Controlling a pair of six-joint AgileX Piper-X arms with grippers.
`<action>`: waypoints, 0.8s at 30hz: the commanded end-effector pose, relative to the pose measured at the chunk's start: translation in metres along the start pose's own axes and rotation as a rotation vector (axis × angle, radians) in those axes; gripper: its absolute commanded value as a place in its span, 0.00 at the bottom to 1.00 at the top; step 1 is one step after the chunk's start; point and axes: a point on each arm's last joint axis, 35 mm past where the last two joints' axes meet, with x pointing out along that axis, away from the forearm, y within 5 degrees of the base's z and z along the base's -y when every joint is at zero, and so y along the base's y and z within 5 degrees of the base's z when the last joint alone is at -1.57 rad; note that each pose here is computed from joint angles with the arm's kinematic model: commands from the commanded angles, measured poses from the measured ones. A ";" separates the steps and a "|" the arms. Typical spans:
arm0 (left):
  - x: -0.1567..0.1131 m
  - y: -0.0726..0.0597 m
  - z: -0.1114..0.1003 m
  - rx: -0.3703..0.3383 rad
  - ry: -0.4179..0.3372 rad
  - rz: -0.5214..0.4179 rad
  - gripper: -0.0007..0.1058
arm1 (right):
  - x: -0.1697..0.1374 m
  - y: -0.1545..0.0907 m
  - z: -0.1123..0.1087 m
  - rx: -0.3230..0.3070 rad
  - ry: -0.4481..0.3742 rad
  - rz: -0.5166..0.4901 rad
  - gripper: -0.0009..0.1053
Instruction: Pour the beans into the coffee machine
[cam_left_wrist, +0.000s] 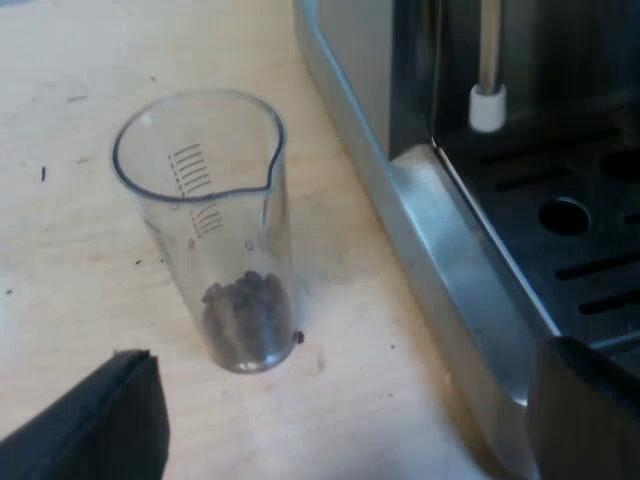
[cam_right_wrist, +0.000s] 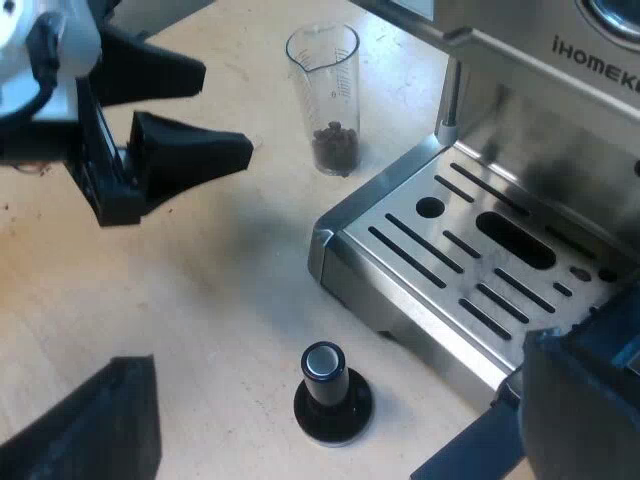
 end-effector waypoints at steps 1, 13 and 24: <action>0.003 -0.001 0.009 -0.016 -0.142 -0.021 0.79 | -0.002 0.000 0.004 0.002 -0.020 -0.001 0.75; 0.033 0.009 -0.010 -0.022 -0.164 0.038 0.79 | -0.002 -0.001 0.004 0.007 -0.019 -0.003 0.75; 0.057 0.017 -0.030 -0.164 -0.176 0.085 0.79 | -0.002 -0.001 0.004 0.007 -0.019 -0.003 0.75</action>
